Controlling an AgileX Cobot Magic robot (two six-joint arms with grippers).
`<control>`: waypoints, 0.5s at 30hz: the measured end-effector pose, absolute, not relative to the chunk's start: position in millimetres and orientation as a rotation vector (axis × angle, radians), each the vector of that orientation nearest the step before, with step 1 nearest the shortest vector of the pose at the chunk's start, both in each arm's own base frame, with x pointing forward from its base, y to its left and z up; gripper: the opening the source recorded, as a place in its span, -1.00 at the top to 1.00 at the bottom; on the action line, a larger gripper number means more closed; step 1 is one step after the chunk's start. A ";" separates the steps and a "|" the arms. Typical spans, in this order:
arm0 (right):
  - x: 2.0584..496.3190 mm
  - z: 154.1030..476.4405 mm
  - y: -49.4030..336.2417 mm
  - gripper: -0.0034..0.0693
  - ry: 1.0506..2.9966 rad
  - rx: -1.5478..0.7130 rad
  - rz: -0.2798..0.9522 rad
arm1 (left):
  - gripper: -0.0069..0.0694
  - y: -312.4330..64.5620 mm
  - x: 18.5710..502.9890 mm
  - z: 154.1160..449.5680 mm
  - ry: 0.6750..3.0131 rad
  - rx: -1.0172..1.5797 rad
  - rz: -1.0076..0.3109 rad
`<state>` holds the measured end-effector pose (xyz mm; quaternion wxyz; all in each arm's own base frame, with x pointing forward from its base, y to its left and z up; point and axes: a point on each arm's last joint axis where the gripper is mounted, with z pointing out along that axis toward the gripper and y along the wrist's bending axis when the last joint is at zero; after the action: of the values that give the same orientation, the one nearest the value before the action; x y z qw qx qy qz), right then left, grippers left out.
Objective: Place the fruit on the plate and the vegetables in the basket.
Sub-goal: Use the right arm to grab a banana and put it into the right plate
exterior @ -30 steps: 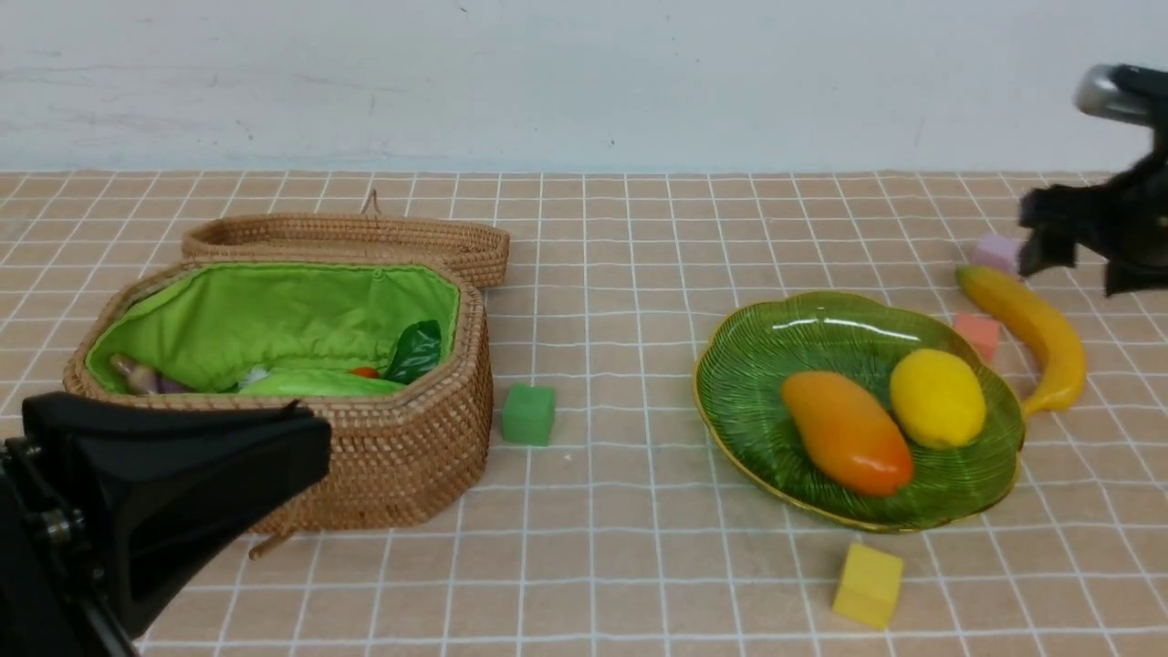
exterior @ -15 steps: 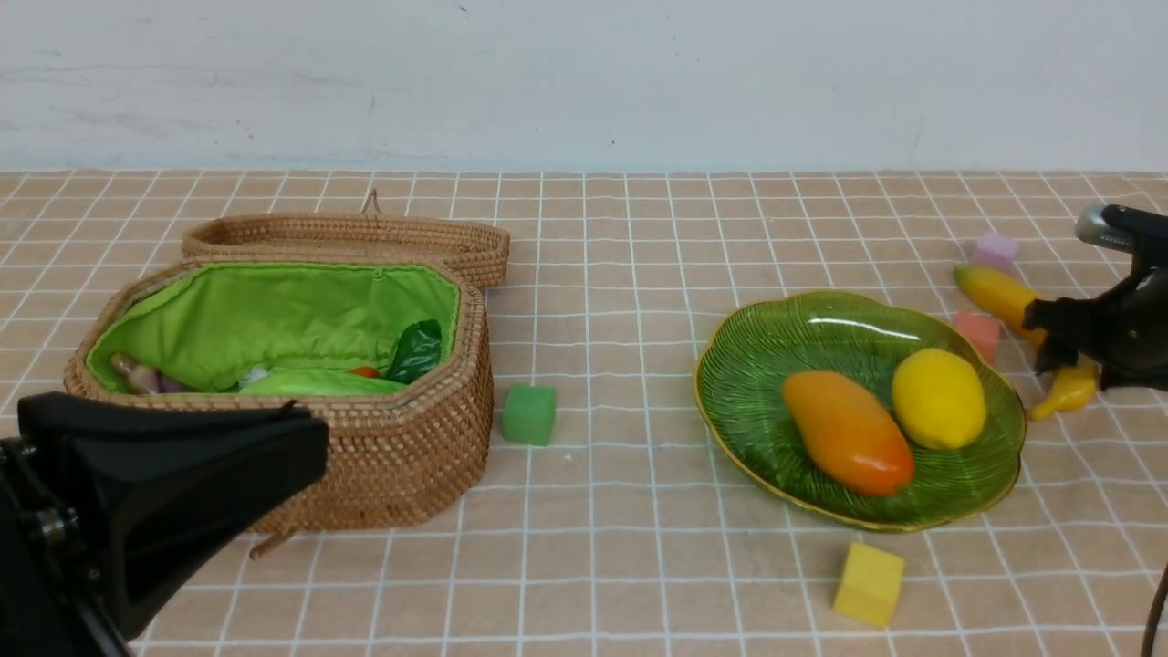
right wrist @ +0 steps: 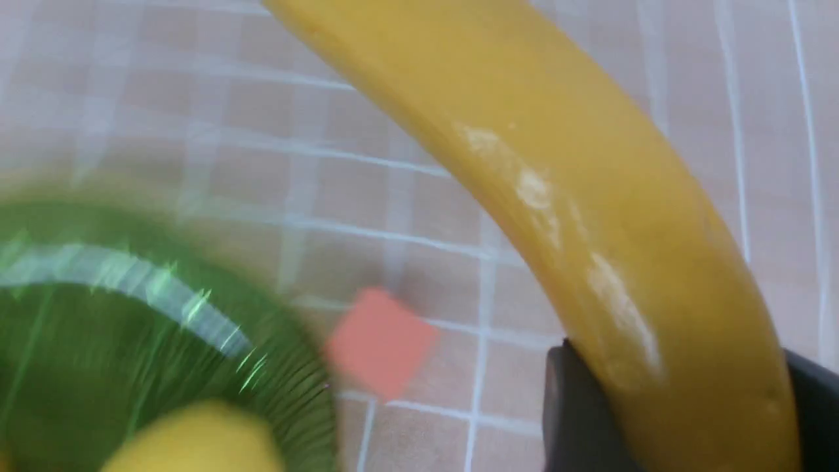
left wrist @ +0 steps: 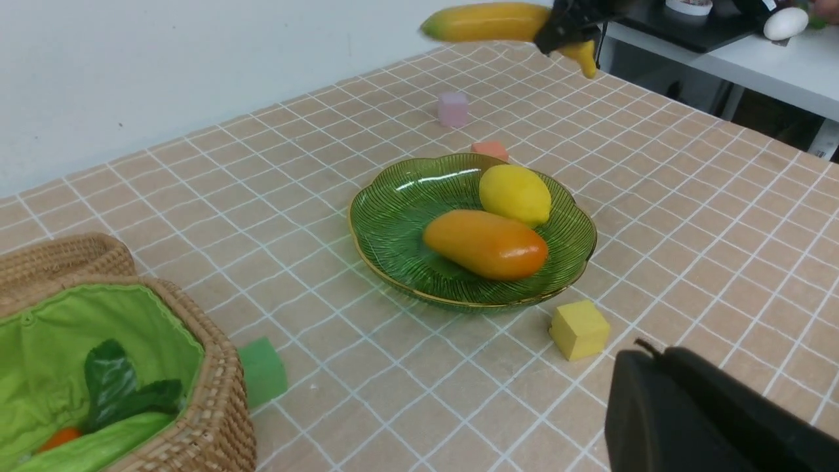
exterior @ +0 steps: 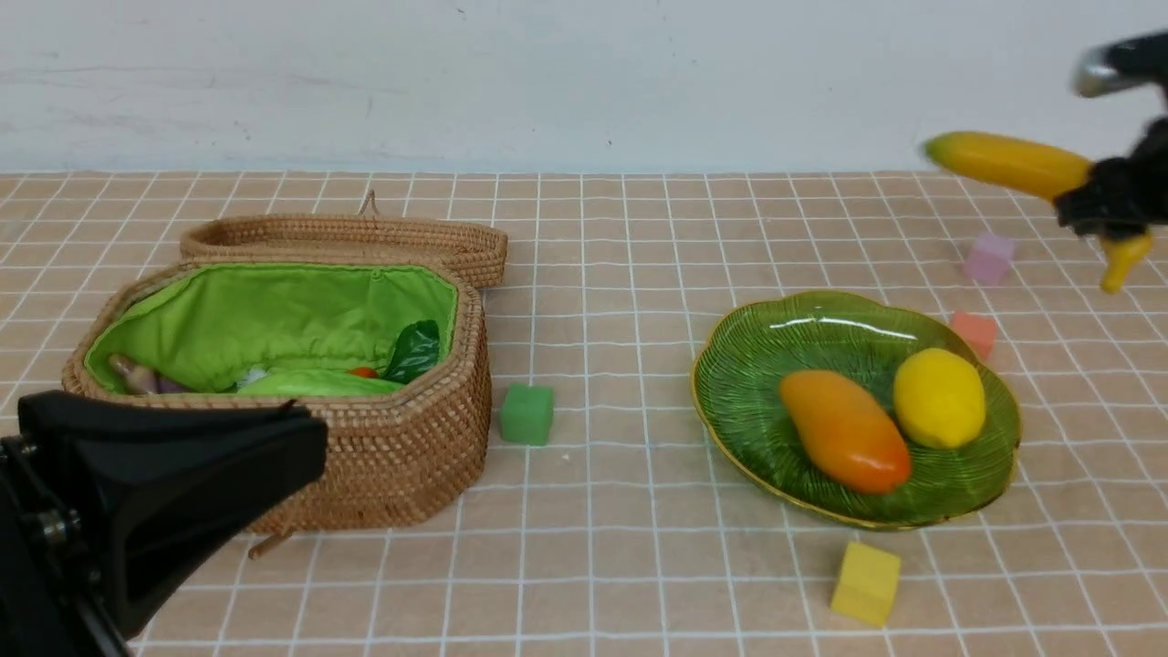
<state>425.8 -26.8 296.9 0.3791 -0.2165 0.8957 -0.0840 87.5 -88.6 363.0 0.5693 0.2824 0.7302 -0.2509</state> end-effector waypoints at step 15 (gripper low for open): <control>451.2 225.5 61.9 -0.03 2.018 -1.372 -0.259 | 0.83 -87.8 87.2 360.1 1.741 0.680 -0.569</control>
<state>451.2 61.9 225.5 0.3369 -0.5264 0.7743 -0.0994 87.2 -87.8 360.1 0.5595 0.2886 0.7385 -0.2415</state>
